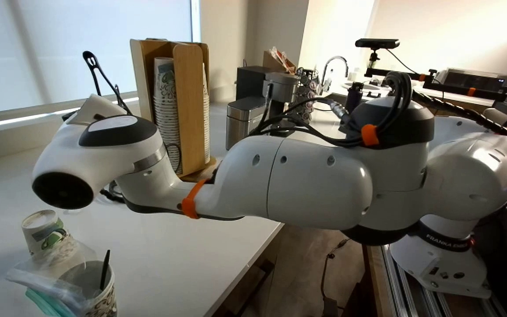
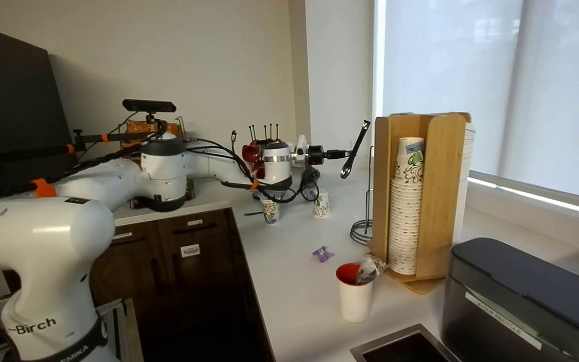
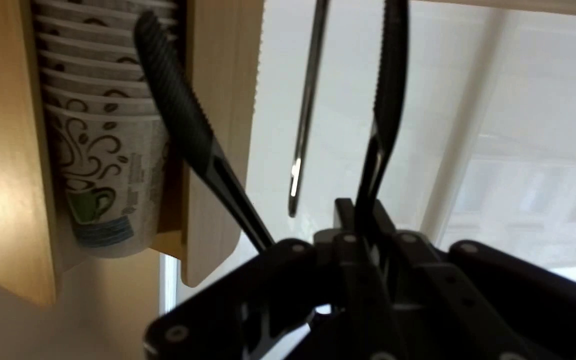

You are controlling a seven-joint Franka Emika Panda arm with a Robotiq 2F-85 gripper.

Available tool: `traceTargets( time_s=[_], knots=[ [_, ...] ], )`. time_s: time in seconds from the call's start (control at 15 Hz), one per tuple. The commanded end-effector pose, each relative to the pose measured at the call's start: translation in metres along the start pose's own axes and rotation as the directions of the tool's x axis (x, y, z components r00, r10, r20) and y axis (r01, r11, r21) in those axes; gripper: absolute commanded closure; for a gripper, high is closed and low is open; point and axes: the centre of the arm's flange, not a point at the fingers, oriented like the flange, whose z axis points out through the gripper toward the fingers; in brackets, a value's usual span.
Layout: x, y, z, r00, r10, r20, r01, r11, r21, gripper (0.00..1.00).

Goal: Hang the tongs on the rack

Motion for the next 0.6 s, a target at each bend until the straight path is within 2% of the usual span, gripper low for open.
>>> traceTargets(
  time_s=[0.0,0.27,0.33,0.53],
  knots=[
    [-0.003,0.003,0.004,1.000,-0.003,0.001,0.003,1.000,-0.009,0.92],
    [0.000,0.001,0.002,1.000,-0.002,0.001,0.002,1.000,-0.003,0.92],
    [0.000,0.001,0.002,1.000,-0.002,0.001,0.002,1.000,-0.002,0.98],
    [-0.004,0.000,-0.007,0.999,0.037,-0.019,-0.038,0.998,-0.046,0.98]
  ],
)
